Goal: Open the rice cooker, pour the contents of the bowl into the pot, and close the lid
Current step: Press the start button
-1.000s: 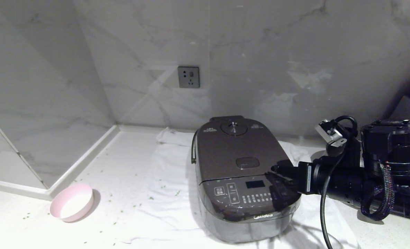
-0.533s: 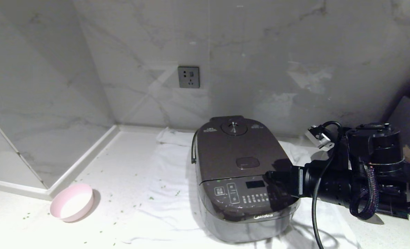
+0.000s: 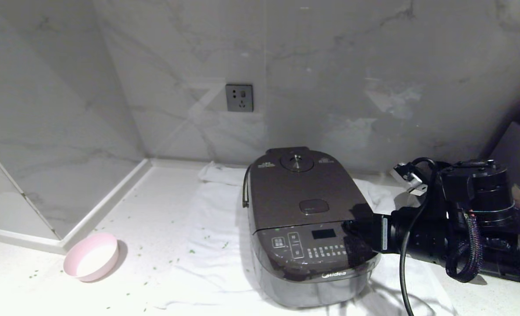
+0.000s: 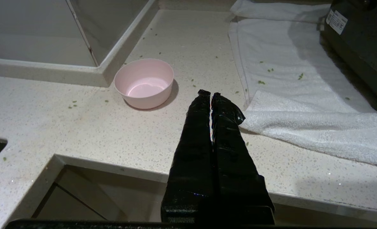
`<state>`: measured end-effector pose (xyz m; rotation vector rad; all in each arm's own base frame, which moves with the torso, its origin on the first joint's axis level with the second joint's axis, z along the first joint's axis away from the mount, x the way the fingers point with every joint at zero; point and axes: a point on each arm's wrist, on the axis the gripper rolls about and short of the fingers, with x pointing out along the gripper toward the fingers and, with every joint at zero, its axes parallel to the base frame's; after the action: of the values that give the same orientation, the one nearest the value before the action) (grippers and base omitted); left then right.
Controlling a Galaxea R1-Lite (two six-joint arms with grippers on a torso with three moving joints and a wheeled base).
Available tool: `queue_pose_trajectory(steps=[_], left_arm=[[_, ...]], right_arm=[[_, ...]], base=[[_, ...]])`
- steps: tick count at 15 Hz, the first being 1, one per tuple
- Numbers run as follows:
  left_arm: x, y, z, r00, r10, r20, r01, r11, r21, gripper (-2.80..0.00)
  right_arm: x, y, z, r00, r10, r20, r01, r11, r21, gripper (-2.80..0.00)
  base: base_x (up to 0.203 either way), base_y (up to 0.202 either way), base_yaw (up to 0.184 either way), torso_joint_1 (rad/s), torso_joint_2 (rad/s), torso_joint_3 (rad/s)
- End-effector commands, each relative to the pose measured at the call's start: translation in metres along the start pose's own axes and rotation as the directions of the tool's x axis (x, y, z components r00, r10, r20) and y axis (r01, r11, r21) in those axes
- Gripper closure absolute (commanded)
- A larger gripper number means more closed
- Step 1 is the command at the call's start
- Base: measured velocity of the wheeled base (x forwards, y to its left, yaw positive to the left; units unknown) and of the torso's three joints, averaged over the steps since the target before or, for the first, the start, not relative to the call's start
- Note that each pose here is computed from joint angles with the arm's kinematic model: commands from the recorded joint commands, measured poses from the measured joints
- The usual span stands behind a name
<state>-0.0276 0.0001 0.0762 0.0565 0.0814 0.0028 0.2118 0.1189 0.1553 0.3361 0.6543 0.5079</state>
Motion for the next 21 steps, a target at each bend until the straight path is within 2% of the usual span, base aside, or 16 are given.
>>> queue_pose_trajectory(steps=[1,4,9,19,21], left_arm=[[0.0,0.0,0.0,1.0,0.001,-0.002,-0.001,1.0,0.0,0.0],[0.0,0.0,0.0,1.0,0.001,-0.002,-0.001,1.0,-0.001,0.0],[0.0,0.0,0.0,1.0,0.001,-0.002,-0.001,1.0,-0.007,0.0],[0.0,0.0,0.0,1.0,0.001,-0.002,-0.001,1.0,-0.009,0.0],[0.0,0.0,0.0,1.0,0.001,-0.002,-0.001,1.0,-0.01,0.0]], right_arm=[[-0.009,0.001,0.001,1.0,0.0,0.004,0.0,1.0,0.002,0.0],[-0.015,0.001,-0.002,1.0,-0.011,-0.011,0.011,1.0,0.007,0.0],[-0.022,-0.002,-0.002,0.999,-0.049,0.017,0.049,0.999,0.009,0.0],[-0.015,-0.023,-0.007,0.993,-0.12,-0.018,0.121,0.991,0.052,0.0],[-0.015,-0.022,-0.007,0.995,-0.1,-0.027,0.101,0.993,0.054,0.0]], base=[[0.0,0.0,0.0,0.0,0.0,0.0],[0.0,0.0,0.0,0.0,0.0,0.0],[0.0,0.0,0.0,0.0,0.0,0.0],[0.0,0.0,0.0,0.0,0.0,0.0],[0.0,0.0,0.0,0.0,0.0,0.0]])
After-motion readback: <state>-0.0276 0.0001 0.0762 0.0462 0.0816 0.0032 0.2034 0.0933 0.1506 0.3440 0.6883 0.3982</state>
